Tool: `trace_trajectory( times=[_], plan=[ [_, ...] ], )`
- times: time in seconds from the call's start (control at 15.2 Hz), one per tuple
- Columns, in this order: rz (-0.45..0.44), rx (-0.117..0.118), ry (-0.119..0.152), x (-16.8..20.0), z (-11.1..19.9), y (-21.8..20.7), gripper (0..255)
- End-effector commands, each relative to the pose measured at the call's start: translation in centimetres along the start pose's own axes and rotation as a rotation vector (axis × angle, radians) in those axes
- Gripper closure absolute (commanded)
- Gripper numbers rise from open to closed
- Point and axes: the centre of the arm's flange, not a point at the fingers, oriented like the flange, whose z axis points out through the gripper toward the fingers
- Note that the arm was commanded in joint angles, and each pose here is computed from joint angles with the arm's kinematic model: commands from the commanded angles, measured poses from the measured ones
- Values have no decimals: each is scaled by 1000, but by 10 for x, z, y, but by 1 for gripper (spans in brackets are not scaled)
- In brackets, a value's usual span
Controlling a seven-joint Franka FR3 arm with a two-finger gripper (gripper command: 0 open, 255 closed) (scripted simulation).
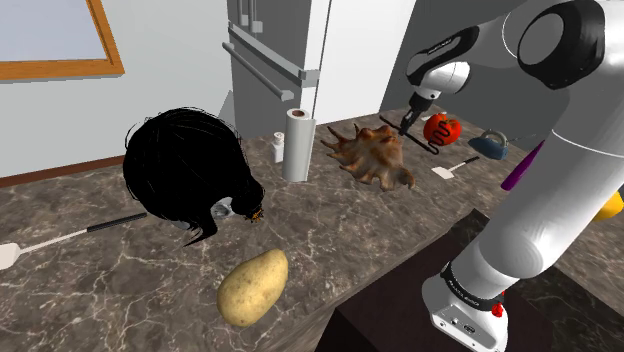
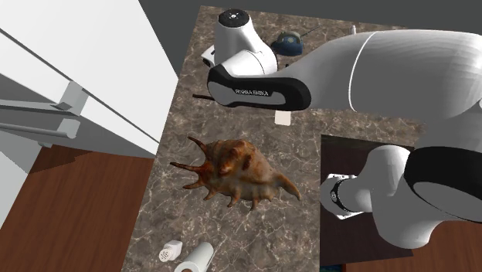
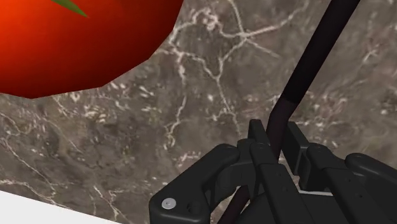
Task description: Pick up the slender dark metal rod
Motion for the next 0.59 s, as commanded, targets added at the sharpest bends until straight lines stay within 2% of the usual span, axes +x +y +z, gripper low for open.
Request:
trace_trajectory(
  times=[0.0, 0.53],
  plan=[
    [0, 0, 0, 1, -12, 1, 255],
    [0, 0, 0, 5, -49, 1, 255]
  ],
)
